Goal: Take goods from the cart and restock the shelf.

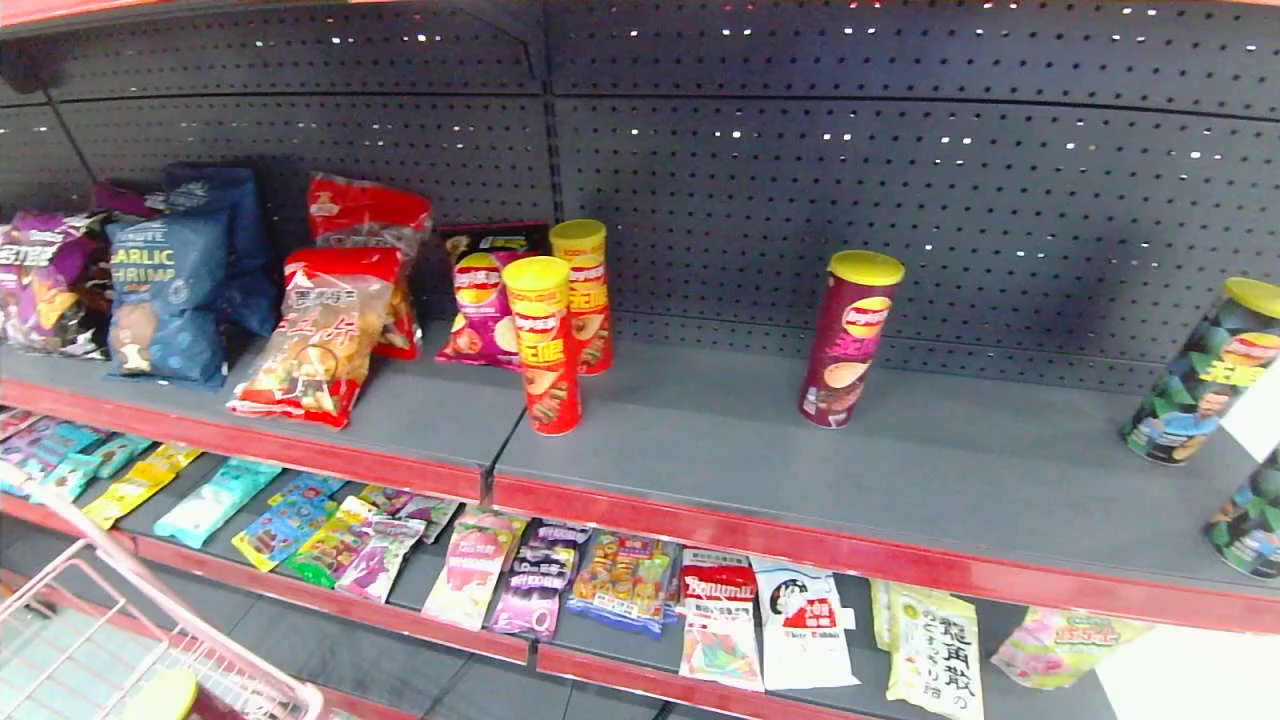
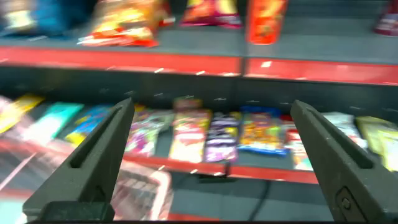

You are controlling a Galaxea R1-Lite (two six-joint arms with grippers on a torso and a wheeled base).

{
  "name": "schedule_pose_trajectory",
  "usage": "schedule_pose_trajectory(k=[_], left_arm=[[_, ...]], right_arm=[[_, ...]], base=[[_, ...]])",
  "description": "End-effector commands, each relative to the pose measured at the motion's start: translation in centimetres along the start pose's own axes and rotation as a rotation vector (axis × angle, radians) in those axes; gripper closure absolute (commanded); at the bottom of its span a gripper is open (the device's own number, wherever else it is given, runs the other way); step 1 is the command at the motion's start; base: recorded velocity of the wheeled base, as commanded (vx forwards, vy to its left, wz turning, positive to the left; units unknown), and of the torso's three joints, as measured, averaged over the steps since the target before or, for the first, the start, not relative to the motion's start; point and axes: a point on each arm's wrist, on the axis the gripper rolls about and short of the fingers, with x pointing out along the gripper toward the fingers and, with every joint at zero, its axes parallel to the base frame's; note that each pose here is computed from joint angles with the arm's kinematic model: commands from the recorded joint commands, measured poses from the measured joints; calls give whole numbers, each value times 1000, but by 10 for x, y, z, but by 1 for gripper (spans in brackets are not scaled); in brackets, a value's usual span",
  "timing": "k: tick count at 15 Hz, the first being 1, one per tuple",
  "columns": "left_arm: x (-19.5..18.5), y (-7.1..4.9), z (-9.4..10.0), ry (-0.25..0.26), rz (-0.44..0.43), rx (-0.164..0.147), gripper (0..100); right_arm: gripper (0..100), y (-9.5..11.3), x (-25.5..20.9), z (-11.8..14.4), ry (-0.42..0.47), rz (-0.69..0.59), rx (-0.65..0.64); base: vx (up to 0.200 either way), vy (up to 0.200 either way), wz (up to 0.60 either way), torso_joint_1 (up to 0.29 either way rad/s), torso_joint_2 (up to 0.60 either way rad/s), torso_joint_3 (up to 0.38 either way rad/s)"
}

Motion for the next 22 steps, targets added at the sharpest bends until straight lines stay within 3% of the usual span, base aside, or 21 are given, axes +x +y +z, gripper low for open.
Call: schedule_pose_trajectory(k=[1, 8, 20, 21, 22], left_arm=[[0, 0, 0, 0, 0, 0, 0], [0, 0, 0, 0, 0, 0, 0], [0, 0, 0, -5, -1, 3, 0], [-3, 0, 17, -58, -2, 2, 0], [2, 2, 81, -92, 11, -41, 0]], right_arm=[[0, 0, 0, 0, 2, 2, 0], [0, 0, 0, 0, 0, 5, 2], [0, 0, 0, 0, 0, 5, 8], [0, 0, 0, 0, 0, 3, 8], [0, 0, 0, 0, 0, 3, 8]], base=[[0, 0, 600, 2, 2, 7], [0, 0, 600, 1, 2, 3], [0, 0, 0, 0, 0, 0], [0, 0, 0, 0, 0, 0], [0, 0, 0, 0, 0, 0]])
